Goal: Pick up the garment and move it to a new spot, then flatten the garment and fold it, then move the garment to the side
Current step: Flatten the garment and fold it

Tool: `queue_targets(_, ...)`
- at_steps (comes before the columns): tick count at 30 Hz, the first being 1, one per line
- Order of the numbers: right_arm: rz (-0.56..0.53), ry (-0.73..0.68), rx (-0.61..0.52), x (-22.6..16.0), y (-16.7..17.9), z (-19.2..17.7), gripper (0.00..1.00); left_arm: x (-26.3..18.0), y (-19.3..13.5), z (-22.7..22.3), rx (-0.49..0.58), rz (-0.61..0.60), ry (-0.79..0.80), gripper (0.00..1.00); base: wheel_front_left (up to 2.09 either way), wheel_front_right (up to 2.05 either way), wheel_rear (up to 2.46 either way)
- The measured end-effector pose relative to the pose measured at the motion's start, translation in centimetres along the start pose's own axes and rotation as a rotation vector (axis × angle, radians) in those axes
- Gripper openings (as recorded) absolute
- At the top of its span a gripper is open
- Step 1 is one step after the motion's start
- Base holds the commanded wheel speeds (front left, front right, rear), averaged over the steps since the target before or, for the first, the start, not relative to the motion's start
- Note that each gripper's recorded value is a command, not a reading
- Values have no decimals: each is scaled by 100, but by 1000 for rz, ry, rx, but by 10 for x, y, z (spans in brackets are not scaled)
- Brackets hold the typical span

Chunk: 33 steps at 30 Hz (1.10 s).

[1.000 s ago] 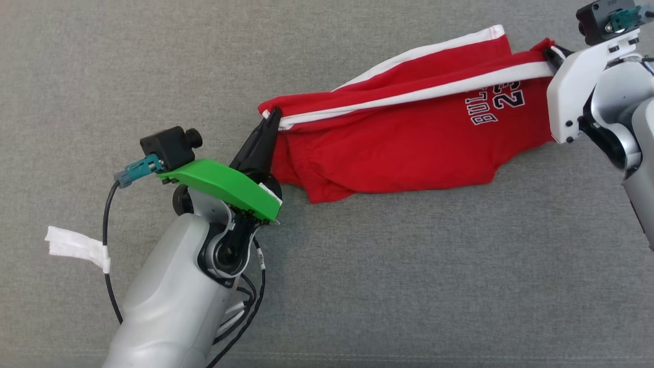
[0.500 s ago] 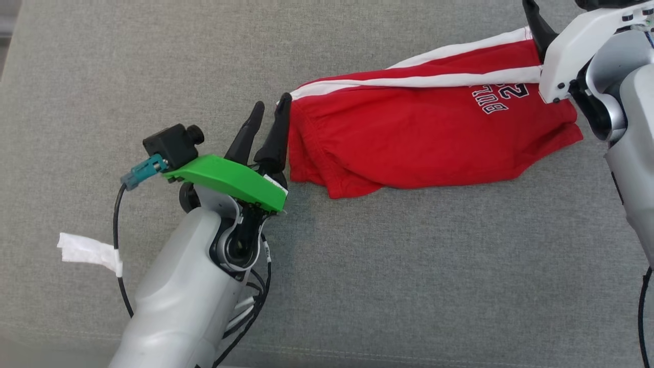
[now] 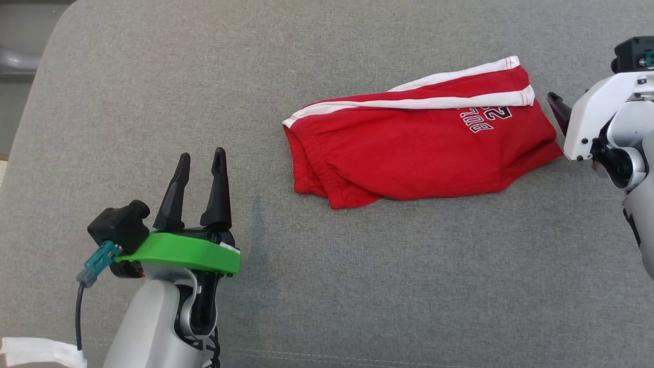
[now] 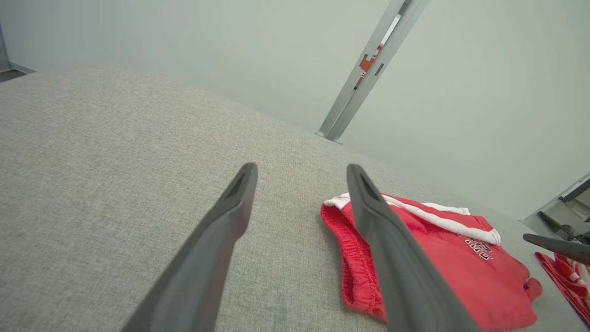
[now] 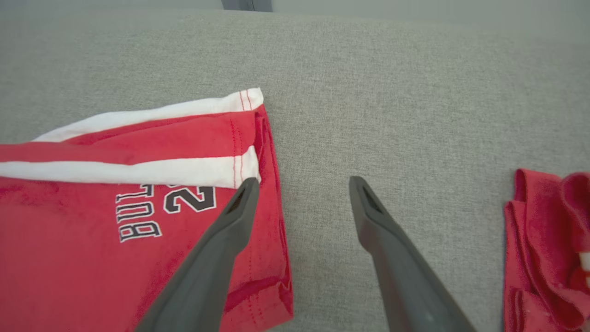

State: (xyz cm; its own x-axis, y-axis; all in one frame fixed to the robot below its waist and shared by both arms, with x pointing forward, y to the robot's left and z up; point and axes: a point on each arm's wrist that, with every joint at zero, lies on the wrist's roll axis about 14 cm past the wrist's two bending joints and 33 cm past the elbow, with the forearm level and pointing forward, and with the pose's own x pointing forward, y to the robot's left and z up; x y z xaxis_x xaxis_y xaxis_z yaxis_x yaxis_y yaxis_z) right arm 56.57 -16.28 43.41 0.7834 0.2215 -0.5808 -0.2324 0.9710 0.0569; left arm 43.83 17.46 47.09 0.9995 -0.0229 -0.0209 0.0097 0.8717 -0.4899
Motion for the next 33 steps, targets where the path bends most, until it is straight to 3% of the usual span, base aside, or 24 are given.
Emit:
queue_targets(11,47,117,43,30,18,-38,100,-18,35,9,172,97,-27,100,0,0,0)
queue_targets(17,65,163,48,43,28,-48,100,-25,50,11,195,144,-24,100,0,0,0)
queue_targets(18,68,172,48,44,30,-49,92,-26,51,11,193,146,-24,100,0,0,0)
queue_targets(19,69,181,46,44,31,-50,49,-26,51,10,191,148,-23,100,0,0,0)
queue_targets(20,73,184,42,45,33,-50,21,-27,52,10,187,150,-22,100,0,0,0)
queue_targets(21,77,183,37,44,34,-50,0,-27,52,9,185,152,-20,100,0,0,0)
queue_targets(26,97,180,32,38,42,-53,0,-28,53,9,173,159,-21,100,0,0,0)
queue_targets(33,-9,134,-38,14,1,-49,0,-31,48,9,161,150,-25,100,0,0,0)
